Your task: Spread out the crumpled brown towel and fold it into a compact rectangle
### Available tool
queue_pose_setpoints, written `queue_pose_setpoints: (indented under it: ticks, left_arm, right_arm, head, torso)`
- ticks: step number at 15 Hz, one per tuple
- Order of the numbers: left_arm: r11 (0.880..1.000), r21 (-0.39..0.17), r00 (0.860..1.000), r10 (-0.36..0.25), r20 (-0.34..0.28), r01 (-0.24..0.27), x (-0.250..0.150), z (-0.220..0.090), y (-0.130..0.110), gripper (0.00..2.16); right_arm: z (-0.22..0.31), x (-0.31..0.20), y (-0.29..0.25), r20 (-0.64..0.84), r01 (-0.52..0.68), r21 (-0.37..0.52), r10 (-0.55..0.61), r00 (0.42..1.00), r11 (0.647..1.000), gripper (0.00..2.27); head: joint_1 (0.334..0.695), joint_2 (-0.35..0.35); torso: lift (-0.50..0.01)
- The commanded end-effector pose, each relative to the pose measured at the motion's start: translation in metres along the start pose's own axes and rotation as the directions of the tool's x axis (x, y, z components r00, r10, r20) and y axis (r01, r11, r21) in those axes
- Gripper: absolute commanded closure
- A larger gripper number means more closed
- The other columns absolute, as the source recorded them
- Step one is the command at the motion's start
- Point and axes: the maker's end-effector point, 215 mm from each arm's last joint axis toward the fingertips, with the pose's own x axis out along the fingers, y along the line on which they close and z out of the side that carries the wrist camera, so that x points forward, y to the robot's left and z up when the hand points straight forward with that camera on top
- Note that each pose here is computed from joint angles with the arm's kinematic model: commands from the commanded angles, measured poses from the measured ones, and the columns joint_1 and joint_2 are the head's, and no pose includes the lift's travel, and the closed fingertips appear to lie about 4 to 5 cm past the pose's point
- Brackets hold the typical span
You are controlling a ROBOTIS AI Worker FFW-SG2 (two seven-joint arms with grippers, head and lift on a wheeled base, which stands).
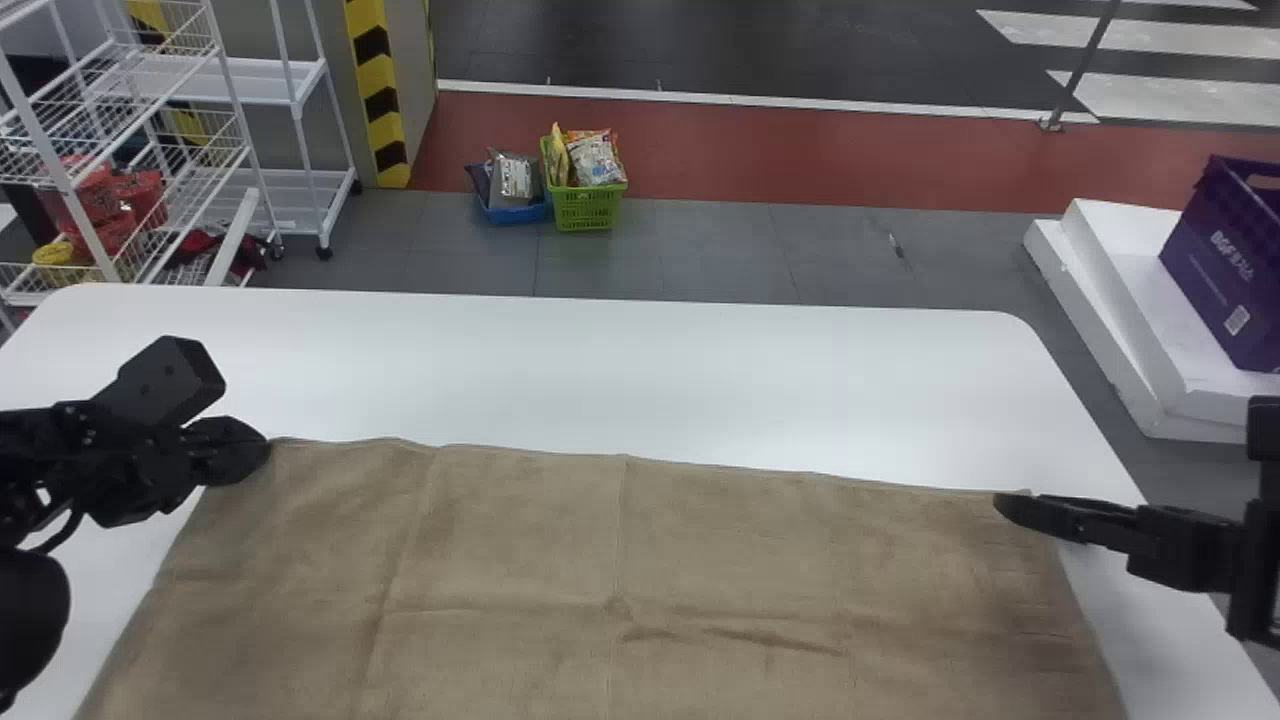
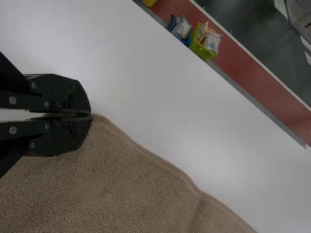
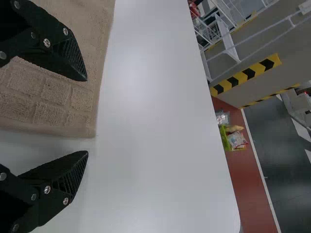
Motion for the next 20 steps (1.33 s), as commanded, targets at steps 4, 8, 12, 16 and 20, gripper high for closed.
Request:
queue_pose_setpoints:
  ticks: [4, 8, 12, 16, 20]
  left_arm:
    - [1.000, -0.001, 1.000, -0.003, -0.002, 0.003, 0.001, -0.002, -0.001, 1.08]
    - [1.000, -0.001, 1.000, -0.001, -0.002, 0.001, 0.001, -0.002, 0.000, 1.08]
    - [0.999, -0.005, 0.999, 0.034, 0.015, -0.034, 0.005, 0.008, 0.008, 1.08]
    - [0.997, -0.038, 0.996, 0.074, 0.046, -0.073, 0.015, 0.024, 0.029, 1.08]
    - [0.995, -0.052, 0.996, 0.082, 0.046, -0.079, 0.021, 0.025, 0.033, 1.08]
  right_arm:
    - [-0.001, 0.002, 0.000, -0.023, 0.007, -0.009, -0.007, 1.000, 1.000, 0.62]
    - [0.000, 0.002, -0.001, -0.027, 0.010, -0.017, -0.010, 1.000, 1.000, 0.94]
    - [0.015, 0.005, -0.007, 0.003, 0.007, -0.033, -0.007, 1.000, 0.999, 0.94]
    - [0.047, 0.015, -0.007, 0.041, 0.009, -0.071, -0.007, 0.999, 0.997, 0.94]
    - [0.045, 0.020, -0.007, 0.006, 0.009, -0.069, -0.009, 1.000, 0.998, 0.98]
  head:
    - [0.695, -0.085]
    - [0.695, -0.085]
    - [0.695, -0.086]
    - [0.695, -0.092]
    - [0.695, -0.090]
  torso:
    - [-0.127]
    - [-0.127]
    - [-0.127]
    - [-0.127]
    - [-0.127]
